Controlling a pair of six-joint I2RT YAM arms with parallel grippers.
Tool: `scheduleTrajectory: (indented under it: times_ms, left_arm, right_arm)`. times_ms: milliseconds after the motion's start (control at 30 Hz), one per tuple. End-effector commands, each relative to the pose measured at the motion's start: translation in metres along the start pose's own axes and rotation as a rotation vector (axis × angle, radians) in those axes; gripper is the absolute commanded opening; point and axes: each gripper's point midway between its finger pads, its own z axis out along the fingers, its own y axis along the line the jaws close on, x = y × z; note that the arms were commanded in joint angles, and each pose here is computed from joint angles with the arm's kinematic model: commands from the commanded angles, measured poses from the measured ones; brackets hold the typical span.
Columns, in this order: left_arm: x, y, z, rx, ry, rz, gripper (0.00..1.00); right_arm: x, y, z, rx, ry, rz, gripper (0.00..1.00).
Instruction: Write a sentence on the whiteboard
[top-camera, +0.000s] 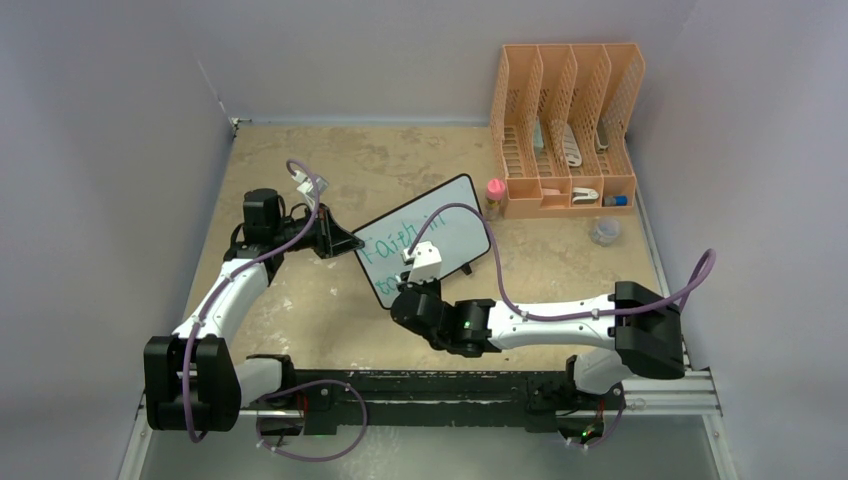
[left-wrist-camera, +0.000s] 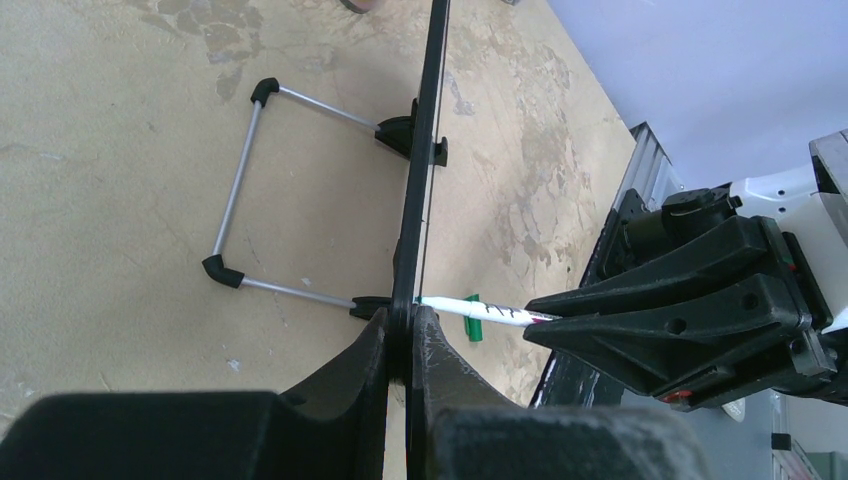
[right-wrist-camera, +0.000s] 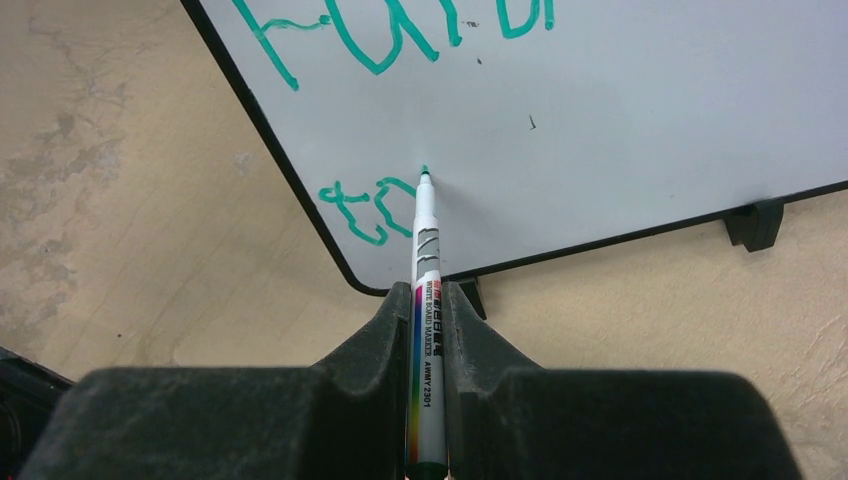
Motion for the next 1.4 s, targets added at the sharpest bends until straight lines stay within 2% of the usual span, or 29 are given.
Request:
scheduleTrajectory:
  times_ms: [0,667,1367]
  left_arm:
    - [0.001,0.004,0.002,-0.029,0.017,0.009,0.0]
    - [0.001,0.004,0.002,-0.033,0.017,0.008,0.0]
    - [0.001,0.004,0.002,-0.032,0.016,0.009,0.0]
  right_arm:
    - [0.004,-0.003,0.003,0.012,0.002,0.017,0.0]
    - [0.025,-0.014,0.001,0.038,0.071,0.002,0.0]
    - [0.027,-0.013,0.001,0.035,0.077,0.002,0.0]
